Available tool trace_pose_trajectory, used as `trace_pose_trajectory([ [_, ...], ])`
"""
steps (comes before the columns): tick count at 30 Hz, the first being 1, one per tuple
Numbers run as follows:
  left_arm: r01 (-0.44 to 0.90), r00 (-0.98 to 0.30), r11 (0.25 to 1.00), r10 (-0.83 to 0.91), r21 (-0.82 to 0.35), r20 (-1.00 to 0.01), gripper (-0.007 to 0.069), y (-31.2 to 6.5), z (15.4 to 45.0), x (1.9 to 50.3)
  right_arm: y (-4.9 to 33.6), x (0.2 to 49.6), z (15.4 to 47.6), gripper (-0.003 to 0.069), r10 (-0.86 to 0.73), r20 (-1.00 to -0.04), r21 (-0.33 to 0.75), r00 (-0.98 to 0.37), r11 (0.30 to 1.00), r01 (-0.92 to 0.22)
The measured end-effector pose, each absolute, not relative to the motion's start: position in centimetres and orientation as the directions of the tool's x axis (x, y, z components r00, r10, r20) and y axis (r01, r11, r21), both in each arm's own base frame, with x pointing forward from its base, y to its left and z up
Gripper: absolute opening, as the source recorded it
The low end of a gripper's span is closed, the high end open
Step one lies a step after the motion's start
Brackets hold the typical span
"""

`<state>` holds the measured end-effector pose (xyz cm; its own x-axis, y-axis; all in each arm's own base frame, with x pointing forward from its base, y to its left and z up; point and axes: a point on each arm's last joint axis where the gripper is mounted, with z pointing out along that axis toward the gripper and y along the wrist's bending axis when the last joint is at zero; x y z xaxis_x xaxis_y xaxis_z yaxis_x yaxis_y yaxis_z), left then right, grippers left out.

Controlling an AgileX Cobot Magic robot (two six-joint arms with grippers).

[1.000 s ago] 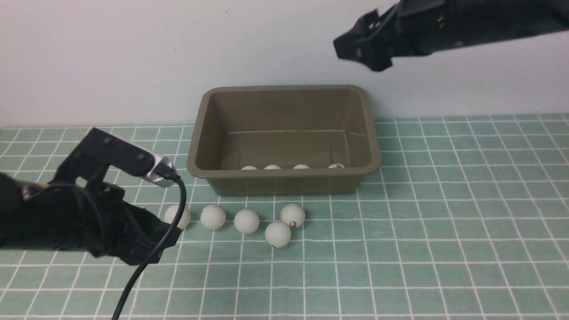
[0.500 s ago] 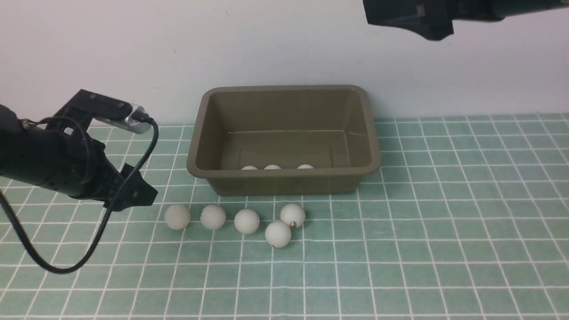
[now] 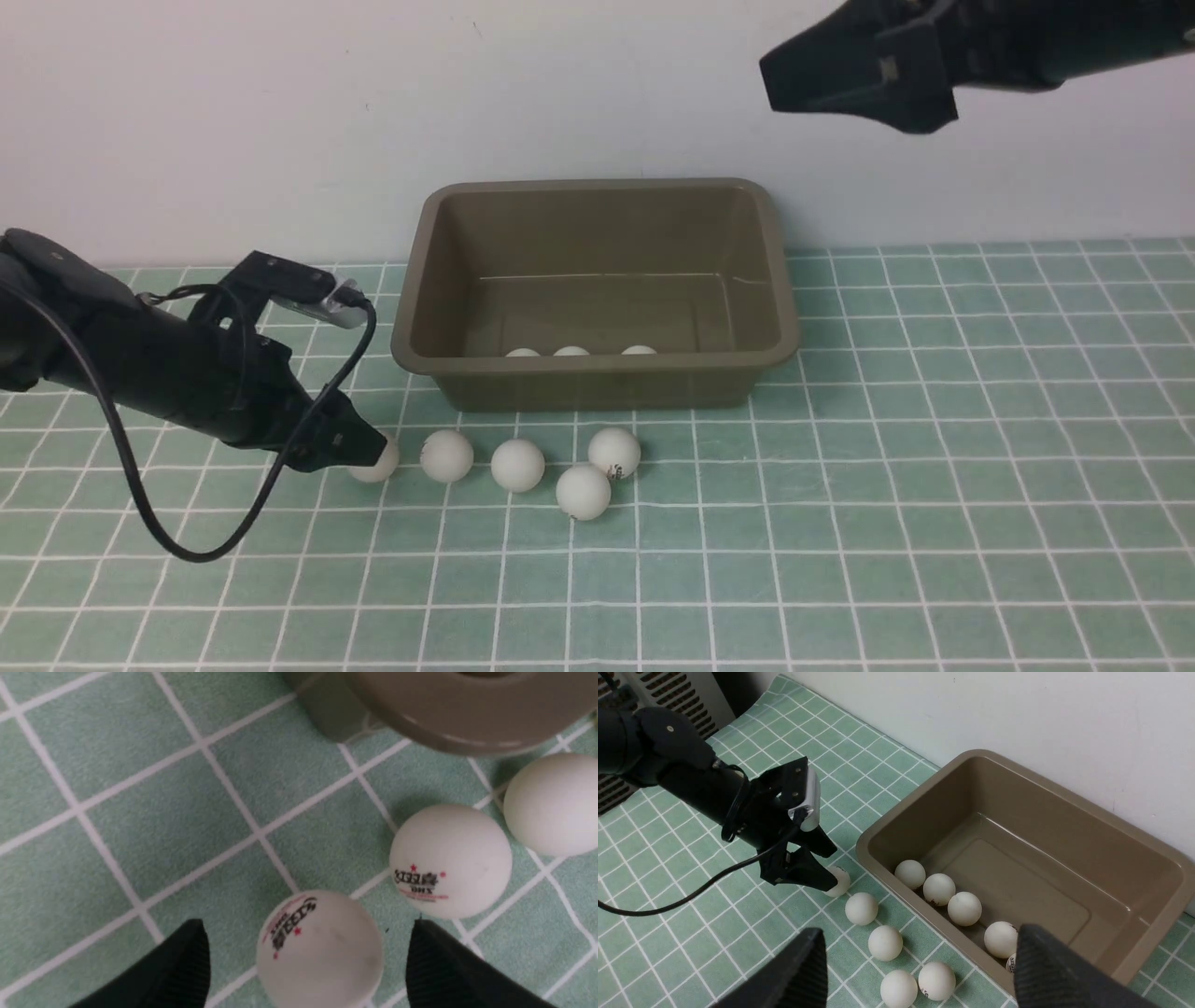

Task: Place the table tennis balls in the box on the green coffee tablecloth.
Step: 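Reach for and grasp a ping pong ball on the table beside the basket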

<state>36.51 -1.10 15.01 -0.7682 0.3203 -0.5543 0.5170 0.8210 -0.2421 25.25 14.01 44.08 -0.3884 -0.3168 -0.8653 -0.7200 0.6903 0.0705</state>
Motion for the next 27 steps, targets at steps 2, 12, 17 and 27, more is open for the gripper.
trace_pose_trajectory([
  [2, 0.523, -0.765, 0.815, 0.320, -0.249, -0.559, 0.0482, -1.2, 14.5, 36.7, 14.0, 25.2, 44.1, 0.0484, -0.317, -0.865, 0.070, -0.388, 0.690, -0.720],
  [12, 0.531, -0.762, 0.809, 0.326, -0.252, -0.560, 0.0334, -1.2, 13.9, 37.0, 14.0, 25.2, 44.1, 0.0483, -0.316, -0.865, 0.071, -0.389, 0.691, -0.720],
  [17, 0.564, -0.679, 0.808, 0.334, -0.173, -0.654, 0.0334, -1.2, 18.6, 37.5, 14.0, 25.2, 44.1, 0.0472, -0.316, -0.865, 0.071, -0.389, 0.691, -0.720],
  [27, 0.687, -0.481, 0.712, 0.294, -0.146, -0.826, 0.0334, -2.4, 24.9, 39.6, 14.0, 25.3, 44.1, 0.0431, -0.317, -0.866, 0.067, -0.386, 0.693, -0.718],
])
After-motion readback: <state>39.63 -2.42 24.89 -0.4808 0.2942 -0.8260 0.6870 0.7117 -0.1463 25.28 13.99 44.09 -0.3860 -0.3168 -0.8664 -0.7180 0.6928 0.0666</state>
